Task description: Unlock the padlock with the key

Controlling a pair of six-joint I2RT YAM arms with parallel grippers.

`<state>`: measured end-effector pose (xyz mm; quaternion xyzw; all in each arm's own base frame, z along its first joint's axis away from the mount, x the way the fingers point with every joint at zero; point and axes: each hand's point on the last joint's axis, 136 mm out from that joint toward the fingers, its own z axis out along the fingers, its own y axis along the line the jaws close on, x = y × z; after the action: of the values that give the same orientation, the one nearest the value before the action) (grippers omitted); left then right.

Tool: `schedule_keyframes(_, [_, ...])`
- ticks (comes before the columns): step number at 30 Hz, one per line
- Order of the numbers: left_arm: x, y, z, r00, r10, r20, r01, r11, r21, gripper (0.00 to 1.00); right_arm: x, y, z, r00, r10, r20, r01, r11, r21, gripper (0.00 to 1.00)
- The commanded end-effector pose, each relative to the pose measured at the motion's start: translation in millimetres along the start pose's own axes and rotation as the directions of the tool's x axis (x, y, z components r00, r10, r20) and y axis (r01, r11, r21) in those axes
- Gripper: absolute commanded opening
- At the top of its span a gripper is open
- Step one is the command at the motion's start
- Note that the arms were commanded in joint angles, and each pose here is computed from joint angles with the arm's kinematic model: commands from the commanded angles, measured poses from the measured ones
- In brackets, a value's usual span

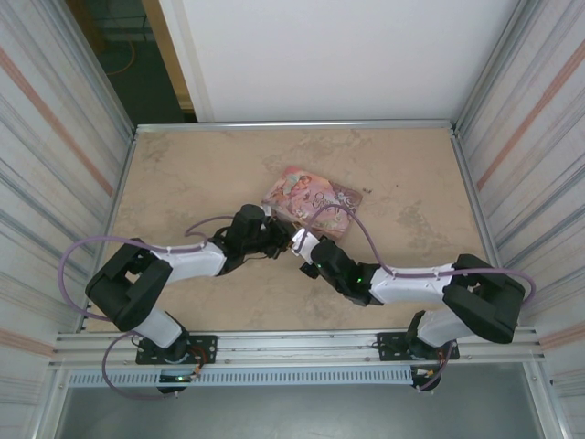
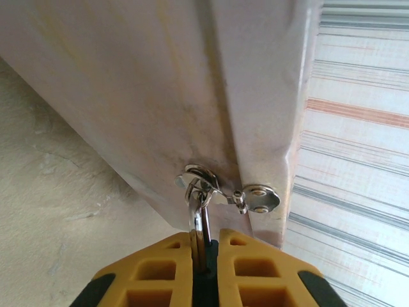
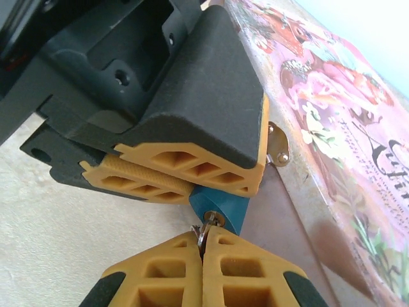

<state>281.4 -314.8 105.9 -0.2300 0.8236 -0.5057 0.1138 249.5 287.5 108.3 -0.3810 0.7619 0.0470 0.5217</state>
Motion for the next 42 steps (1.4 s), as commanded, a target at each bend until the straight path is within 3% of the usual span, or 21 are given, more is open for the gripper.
schedule_keyframes(1, [29.0,-18.6,0.9,0.994,0.054,-0.092,-0.048,0.997,0.066,0.0,-25.1,-19.6,-6.1,0.968,0.228,0.102,-0.232,0.972,0.032,0.0])
schedule_keyframes(9, [44.9,-9.8,10.7,0.992,0.042,-0.118,-0.036,0.998,0.054,0.0,-8.0,-24.2,-8.9,0.911,0.408,0.069,-0.408,0.913,-0.001,0.0])
schedule_keyframes(29, [52.1,16.4,24.2,0.993,0.023,-0.116,-0.024,1.0,-0.008,0.0,36.7,-19.0,-4.1,0.901,0.433,-0.02,-0.432,0.901,0.044,0.0])
schedule_keyframes(42, [47.7,27.1,22.7,0.995,0.035,-0.089,-0.038,0.999,-0.037,0.23,48.0,-17.9,-8.1,0.892,0.45,-0.042,-0.448,0.893,0.046,0.0])
